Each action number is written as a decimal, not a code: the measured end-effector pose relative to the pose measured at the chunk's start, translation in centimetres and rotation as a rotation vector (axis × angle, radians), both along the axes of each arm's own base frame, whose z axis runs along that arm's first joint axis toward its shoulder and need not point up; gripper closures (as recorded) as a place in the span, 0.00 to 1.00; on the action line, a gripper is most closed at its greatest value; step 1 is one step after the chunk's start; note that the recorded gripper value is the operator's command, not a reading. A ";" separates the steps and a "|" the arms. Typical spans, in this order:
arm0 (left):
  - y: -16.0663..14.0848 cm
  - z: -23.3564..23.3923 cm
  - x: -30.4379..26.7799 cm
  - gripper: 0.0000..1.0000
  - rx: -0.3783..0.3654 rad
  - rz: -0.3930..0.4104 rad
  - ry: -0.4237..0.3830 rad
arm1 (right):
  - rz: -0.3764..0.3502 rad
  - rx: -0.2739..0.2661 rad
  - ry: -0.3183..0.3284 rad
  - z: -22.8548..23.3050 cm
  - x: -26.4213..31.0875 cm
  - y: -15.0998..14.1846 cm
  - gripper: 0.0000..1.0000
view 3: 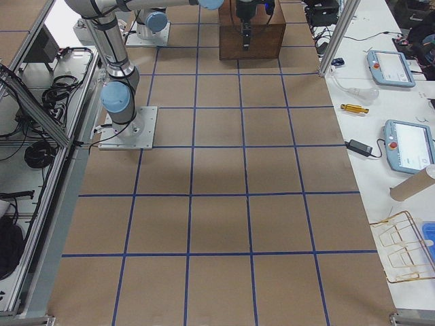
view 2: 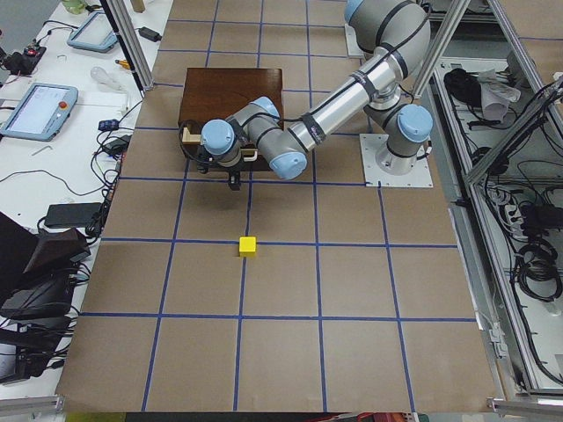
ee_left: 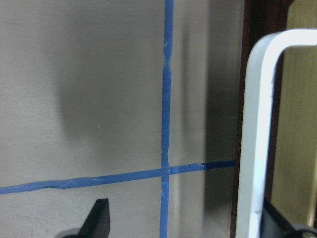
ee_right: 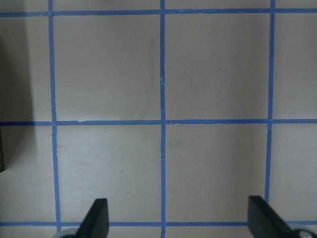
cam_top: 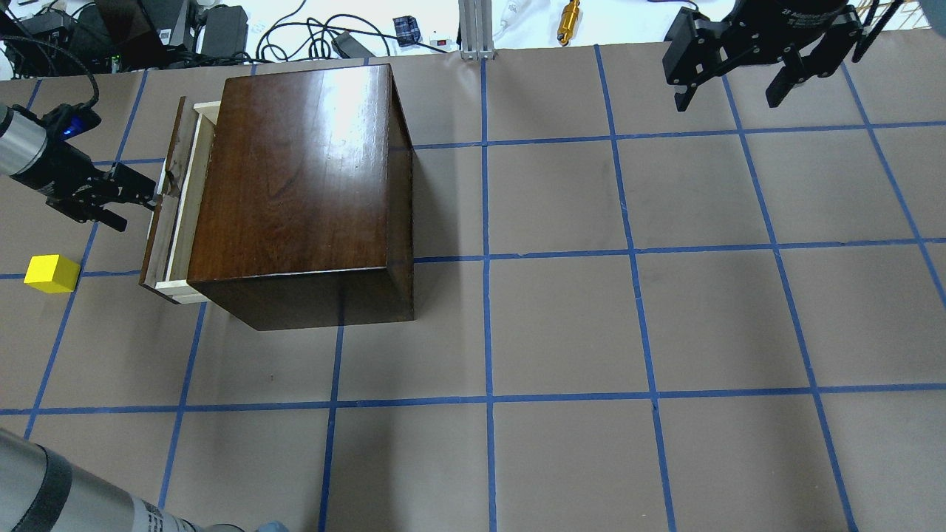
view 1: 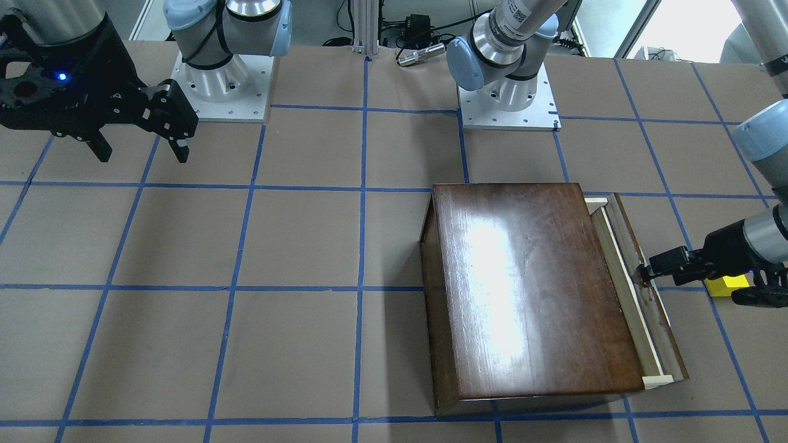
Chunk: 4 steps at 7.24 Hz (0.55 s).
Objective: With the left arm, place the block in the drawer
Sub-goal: 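Pull the drawer open with the left gripper, away from the cabinet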
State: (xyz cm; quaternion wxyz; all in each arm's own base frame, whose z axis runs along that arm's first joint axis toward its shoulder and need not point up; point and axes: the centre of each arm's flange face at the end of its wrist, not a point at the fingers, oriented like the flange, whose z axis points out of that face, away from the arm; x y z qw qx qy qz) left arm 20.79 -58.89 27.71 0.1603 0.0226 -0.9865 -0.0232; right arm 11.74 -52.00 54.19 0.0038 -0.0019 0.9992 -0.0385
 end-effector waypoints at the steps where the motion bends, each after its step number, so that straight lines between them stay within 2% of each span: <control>1: 0.3 0.0 0.8 0.00 -0.001 0.009 0.000 | 0.000 0.000 0.000 0.0 0.0 0.0 0.00; 4: 0.7 0.0 2.0 0.00 -0.003 0.026 0.000 | 0.000 0.001 0.000 0.0 0.0 0.0 0.00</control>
